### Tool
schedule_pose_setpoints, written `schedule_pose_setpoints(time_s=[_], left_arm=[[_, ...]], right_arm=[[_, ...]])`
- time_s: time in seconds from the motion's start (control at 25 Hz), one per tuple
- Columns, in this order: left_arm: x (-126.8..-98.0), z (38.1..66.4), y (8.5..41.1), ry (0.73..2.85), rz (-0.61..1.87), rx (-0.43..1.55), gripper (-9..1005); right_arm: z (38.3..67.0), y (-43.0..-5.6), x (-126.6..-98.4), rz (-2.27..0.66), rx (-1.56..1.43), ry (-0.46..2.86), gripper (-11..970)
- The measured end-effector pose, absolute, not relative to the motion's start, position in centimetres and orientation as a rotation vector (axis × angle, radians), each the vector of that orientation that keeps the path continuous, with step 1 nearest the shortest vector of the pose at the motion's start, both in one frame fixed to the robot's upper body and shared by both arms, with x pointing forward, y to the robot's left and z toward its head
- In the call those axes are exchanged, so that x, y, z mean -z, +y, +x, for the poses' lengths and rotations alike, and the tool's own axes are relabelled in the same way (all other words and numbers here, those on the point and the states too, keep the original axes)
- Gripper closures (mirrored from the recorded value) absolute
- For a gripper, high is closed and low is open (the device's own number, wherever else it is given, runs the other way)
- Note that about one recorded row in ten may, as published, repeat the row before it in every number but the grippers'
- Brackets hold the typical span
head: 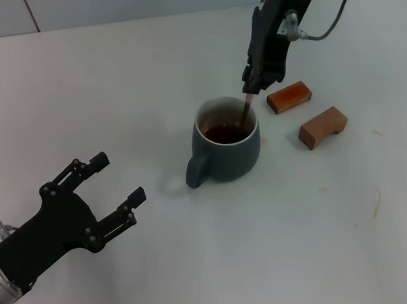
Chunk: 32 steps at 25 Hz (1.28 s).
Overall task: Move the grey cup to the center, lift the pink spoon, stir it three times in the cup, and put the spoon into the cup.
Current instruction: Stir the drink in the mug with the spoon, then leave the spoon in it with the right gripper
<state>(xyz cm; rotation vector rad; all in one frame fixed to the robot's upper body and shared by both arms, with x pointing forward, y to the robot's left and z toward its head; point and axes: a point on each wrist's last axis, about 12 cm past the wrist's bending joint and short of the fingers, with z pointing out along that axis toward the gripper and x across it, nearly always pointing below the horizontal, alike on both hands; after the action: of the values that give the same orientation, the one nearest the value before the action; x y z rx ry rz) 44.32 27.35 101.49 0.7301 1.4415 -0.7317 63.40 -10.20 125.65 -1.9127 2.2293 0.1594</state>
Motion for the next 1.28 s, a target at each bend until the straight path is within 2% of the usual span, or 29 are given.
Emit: schedule_pose_setpoints(time_s=[0.28,0.68,1.08,1.28], left_arm=[[-101.5,44.3,27.3,1.443,0.728,0.734,188],[-101.5,44.3,27.1,1.44,0.727,0.736,187],[-101.4,44.3,27.0,1.439,0.725,0.74,187],[-101.5,44.3,26.9,1.437,0.724,0.742,187]], right_arm=[[62.8,-9.6,-125.8,-1.98,-0.257,2.154,834],[64.1,-10.1,-125.2,-1.897,-0.128,2.191,833],[62.9,-9.7,-125.6,-1.982,-0.246,2.151,833],[63.4,-9.7,-125.5,-1.952,-0.217,2.134,834]])
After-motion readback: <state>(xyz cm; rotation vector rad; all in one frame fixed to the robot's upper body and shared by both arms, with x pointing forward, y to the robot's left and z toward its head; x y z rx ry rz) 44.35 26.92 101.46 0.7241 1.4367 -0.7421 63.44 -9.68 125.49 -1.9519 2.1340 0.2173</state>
